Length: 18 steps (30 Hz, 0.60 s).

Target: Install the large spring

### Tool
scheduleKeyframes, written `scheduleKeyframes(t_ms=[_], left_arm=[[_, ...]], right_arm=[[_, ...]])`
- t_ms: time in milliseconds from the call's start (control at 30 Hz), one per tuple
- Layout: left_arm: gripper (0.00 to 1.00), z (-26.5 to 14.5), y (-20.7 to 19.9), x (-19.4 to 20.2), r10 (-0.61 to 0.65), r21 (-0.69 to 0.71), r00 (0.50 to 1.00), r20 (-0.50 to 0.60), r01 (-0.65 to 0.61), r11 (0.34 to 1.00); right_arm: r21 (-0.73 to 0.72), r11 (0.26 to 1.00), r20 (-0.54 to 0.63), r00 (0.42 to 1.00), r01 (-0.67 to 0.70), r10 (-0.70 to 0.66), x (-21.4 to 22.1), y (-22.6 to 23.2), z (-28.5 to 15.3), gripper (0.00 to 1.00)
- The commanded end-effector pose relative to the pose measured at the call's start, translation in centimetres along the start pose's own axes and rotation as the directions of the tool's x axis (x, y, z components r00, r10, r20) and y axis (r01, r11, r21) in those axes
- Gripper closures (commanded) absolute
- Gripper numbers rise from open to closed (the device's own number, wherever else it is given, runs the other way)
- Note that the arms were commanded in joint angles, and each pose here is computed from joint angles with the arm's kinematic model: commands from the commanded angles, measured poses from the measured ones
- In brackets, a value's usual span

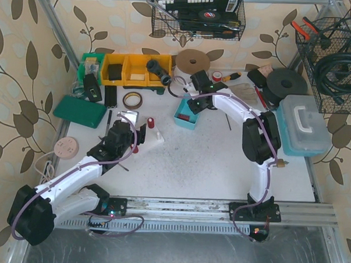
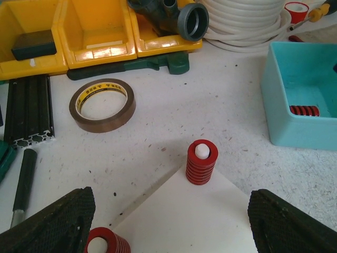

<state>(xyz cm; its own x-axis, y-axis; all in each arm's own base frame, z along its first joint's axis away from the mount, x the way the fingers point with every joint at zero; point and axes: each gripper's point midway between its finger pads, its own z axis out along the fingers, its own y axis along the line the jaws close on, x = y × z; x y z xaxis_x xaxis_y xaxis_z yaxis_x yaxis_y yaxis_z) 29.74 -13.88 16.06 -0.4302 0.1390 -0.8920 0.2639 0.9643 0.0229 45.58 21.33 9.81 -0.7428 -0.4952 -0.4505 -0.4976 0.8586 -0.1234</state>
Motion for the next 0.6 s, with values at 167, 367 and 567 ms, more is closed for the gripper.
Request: scheduleKeyframes(t_ms=[167,367,567], left_arm=[[0.18,-0.4,-1.3,-1.4,0.012,0.066,0.998,0.061,-0.016,0.998],[0.16,-0.5,-1.7,-0.8,0.022,0.099,0.997,0.071,-0.029,0.995],[0.13,-2.0,-2.1,-2.5,-0.155,0.117,0.987,-0.047,0.16,0.98]], right_arm=[[-0.18,0.981,0.152,0.987,0.076,-0.049,-3.5,2.1,-5.0,0.54],[-0.185,0.963,0.161,0.973,0.196,-0.167,-3.3,2.2,-6.5,0.53],[-0.172,0.96,0.138,0.971,0.219,-0.197,-2.3,1.9,-6.9,0.53]])
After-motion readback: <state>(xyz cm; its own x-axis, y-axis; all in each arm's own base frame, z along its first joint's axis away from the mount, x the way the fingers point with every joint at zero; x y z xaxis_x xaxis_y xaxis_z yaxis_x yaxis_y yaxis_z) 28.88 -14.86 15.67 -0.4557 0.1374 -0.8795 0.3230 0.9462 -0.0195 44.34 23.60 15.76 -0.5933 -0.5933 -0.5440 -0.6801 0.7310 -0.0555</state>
